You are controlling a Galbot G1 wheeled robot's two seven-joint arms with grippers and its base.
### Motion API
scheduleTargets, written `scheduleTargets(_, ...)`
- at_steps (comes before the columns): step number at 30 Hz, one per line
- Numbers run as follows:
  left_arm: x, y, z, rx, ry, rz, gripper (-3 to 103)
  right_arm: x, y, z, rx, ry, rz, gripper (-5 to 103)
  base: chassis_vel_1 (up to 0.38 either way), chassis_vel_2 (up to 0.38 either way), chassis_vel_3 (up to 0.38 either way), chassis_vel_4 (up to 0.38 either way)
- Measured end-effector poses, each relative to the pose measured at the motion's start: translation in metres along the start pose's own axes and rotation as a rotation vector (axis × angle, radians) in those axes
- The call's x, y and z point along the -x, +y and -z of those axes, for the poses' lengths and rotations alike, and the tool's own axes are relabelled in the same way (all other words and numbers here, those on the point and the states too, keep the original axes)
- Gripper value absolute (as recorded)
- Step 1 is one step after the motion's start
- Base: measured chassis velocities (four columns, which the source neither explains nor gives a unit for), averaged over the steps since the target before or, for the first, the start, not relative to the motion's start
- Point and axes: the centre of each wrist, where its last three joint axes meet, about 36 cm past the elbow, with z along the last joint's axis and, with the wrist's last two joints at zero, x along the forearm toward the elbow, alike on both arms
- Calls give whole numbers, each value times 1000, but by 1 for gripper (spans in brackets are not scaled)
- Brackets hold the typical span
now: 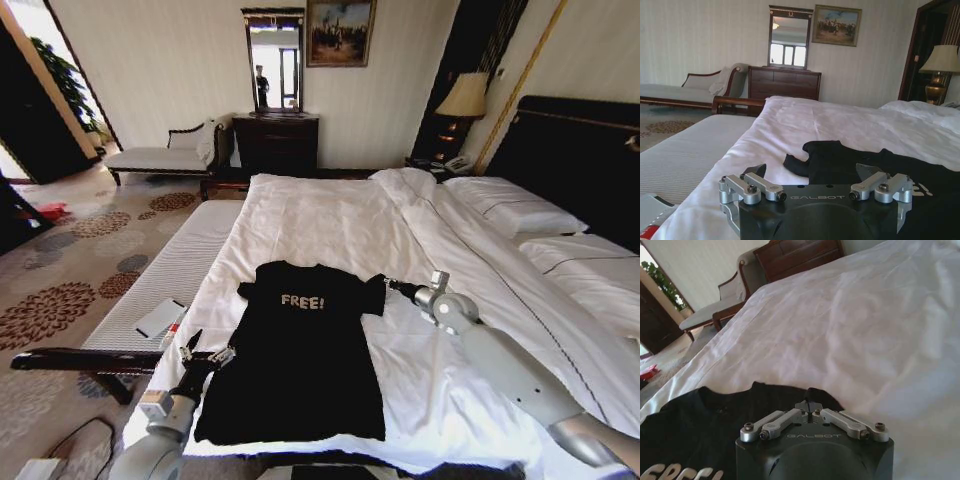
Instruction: Fold the clothes on the bed.
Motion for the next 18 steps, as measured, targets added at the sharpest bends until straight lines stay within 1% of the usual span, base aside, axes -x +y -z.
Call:
scheduleTargets(1, 0, 0, 0, 0, 0, 0, 100, 0, 0, 0, 0, 0, 0, 0, 0, 0, 0, 0)
scheduleTargets(2, 0, 0, 0, 0, -1, 1, 100, 3, 4, -1, -6, 8, 5, 0, 0, 0, 0, 0)
scheduleTargets(3, -1, 1, 1, 0, -2, 2, 100, 12, 14, -6, -22, 30, 17, 0, 0, 0, 0, 0)
scheduleTargets(4, -3, 1, 2, 0, -2, 2, 100, 18, 19, -9, -31, 45, 22, 0, 0, 0, 0, 0)
scheduleTargets(5, -3, 1, 2, 0, -2, 2, 100, 18, 19, -9, -31, 45, 22, 0, 0, 0, 0, 0)
scheduleTargets(8, -6, 2, 4, 0, -5, 1, 100, 33, 32, -15, -63, 82, 27, 0, 0, 0, 0, 0)
scheduleTargets(13, -6, 3, 5, -5, -10, 1, 100, 42, 41, -16, -94, 109, 26, 0, 0, 0, 0, 0)
scheduleTargets(16, -5, 2, 5, -7, -12, -1, 100, 45, 45, -16, -100, 115, 26, 0, 0, 0, 0, 0)
scheduleTargets(18, -4, 2, 6, -9, -14, -4, 100, 50, 53, -16, -106, 128, 28, 0, 0, 0, 0, 0)
